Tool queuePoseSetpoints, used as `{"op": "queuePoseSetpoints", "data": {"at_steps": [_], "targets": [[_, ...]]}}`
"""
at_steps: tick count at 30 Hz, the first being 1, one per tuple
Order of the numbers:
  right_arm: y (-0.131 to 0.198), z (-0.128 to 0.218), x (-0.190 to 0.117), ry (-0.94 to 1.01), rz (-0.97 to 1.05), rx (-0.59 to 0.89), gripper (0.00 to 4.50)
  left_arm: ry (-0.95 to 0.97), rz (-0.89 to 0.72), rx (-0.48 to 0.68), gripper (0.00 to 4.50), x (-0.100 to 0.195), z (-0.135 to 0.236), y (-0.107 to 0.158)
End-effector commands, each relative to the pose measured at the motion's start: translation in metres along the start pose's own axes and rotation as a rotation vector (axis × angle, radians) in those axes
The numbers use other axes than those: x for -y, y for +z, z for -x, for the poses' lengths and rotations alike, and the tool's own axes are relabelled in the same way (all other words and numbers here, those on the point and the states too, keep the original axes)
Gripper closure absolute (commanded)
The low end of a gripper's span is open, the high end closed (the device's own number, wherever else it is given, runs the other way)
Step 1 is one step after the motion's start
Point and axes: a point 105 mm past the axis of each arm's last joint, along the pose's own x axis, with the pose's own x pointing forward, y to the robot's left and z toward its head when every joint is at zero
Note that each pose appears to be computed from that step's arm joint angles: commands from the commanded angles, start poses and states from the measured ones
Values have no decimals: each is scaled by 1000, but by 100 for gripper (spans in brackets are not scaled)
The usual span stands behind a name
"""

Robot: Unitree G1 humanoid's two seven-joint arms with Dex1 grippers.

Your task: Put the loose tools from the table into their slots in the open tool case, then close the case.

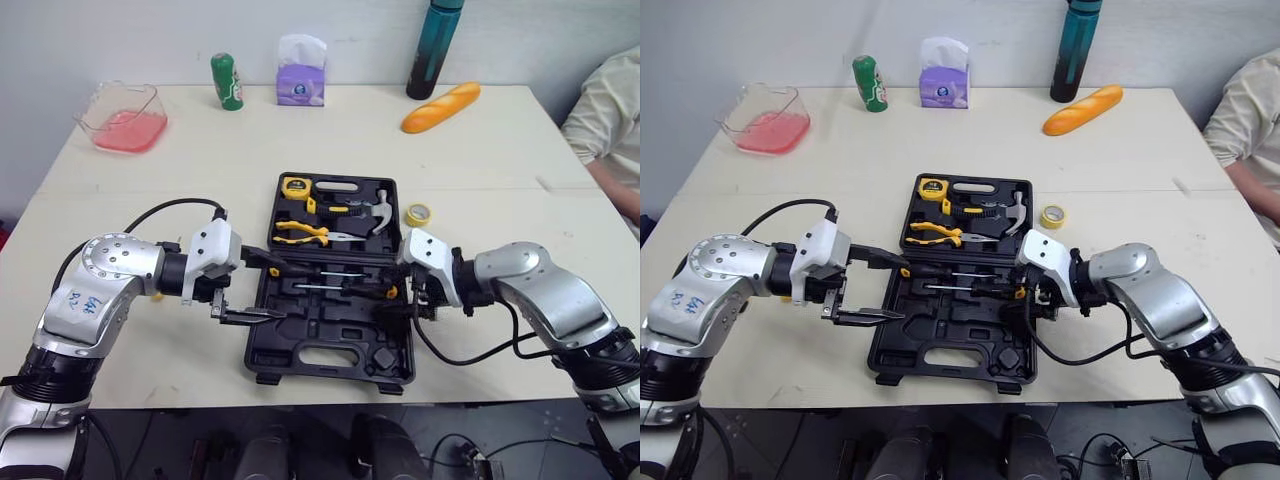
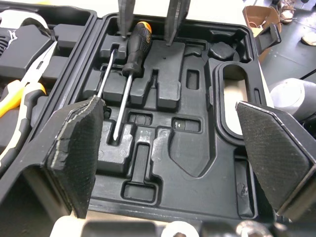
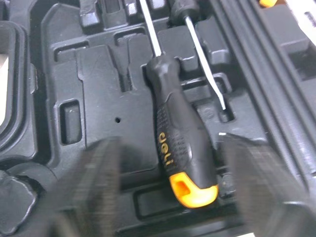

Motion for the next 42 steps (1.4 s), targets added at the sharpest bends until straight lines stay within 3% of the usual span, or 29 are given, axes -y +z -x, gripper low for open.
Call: {"op": "queuePoseSetpoints", "data": {"at_steps": [1, 9, 10, 12, 19, 23, 27, 32, 37, 42], "targets": [[35, 11, -2, -11, 24, 143, 7, -9, -36, 30, 0, 2, -1, 13], [42, -9, 4, 0, -70, 348, 7, -21, -41, 50, 0, 3, -10, 17], [41, -11, 6, 0, -80, 366, 29, -21, -37, 52, 0, 3, -10, 17], [42, -15, 8, 4, -113, 406, 87, -23, -33, 53, 0, 4, -11, 16], [26, -32, 1, 54, -122, 350, 447, -17, -36, 59, 0, 0, -13, 16], [14, -45, -6, 77, -158, 285, 447, -20, -41, 63, 0, -2, -14, 18], [-29, -60, -14, 73, -220, 35, 447, -24, -46, 64, 0, -3, -15, 18], [-51, -70, -20, 54, -190, -70, 447, -29, -48, 61, 0, -4, -16, 17], [-34, -71, -8, -24, -184, 39, 447, -19, -46, 64, 0, -4, -16, 16], [12, -37, 5, -88, -131, 291, 447, 91, 32, 86, 0, -8, -5, 5]]}}
